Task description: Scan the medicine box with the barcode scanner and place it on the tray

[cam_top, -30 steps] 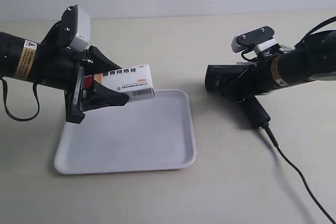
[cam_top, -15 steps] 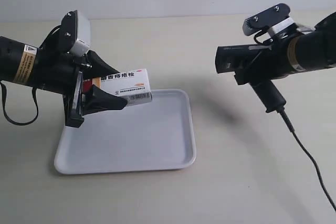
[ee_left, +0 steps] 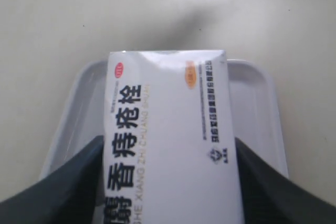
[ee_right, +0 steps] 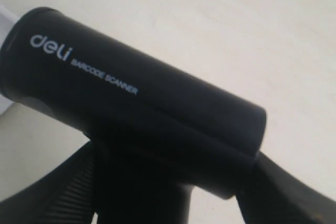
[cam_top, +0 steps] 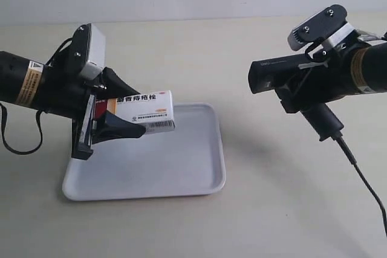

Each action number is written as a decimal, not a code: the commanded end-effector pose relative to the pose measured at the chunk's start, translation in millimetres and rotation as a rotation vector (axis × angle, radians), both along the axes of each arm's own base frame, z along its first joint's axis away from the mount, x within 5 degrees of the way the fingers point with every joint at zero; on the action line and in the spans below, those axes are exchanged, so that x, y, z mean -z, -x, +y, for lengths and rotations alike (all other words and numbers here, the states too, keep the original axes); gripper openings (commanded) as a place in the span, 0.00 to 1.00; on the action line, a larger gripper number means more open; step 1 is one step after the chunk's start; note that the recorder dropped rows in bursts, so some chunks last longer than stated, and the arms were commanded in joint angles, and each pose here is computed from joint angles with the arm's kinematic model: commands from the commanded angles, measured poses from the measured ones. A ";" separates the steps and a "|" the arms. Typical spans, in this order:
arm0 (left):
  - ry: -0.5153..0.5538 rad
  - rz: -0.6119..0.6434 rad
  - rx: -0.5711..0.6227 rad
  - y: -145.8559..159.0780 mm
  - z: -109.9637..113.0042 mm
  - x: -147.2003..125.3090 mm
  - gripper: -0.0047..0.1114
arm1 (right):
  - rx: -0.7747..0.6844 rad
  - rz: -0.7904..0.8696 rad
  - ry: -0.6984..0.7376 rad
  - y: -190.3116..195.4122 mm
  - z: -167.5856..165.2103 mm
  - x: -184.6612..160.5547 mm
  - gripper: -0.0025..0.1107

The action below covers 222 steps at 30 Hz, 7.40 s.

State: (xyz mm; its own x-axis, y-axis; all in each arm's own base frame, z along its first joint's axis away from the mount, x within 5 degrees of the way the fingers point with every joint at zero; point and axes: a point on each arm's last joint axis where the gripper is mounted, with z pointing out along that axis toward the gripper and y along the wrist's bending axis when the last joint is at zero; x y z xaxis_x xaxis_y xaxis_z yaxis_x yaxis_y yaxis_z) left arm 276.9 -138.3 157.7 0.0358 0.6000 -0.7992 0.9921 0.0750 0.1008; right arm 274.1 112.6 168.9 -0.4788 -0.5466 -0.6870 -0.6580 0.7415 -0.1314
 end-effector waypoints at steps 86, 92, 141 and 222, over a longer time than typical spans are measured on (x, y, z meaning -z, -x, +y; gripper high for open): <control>0.224 0.174 -0.109 -22.5 40.4 41.3 0.04 | -0.202 0.019 -0.036 -5.4 17.7 -6.2 0.02; 0.148 0.179 -0.091 -17.7 18.6 47.2 0.04 | -0.258 0.048 -0.083 -0.5 23.9 -6.6 0.02; 0.173 0.040 0.169 -9.7 -0.7 38.2 0.04 | -0.032 -0.092 0.129 28.0 2.6 -14.5 0.02; 0.160 0.077 0.013 -24.2 19.8 48.8 0.04 | 0.139 0.249 0.088 10.2 13.1 66.9 0.34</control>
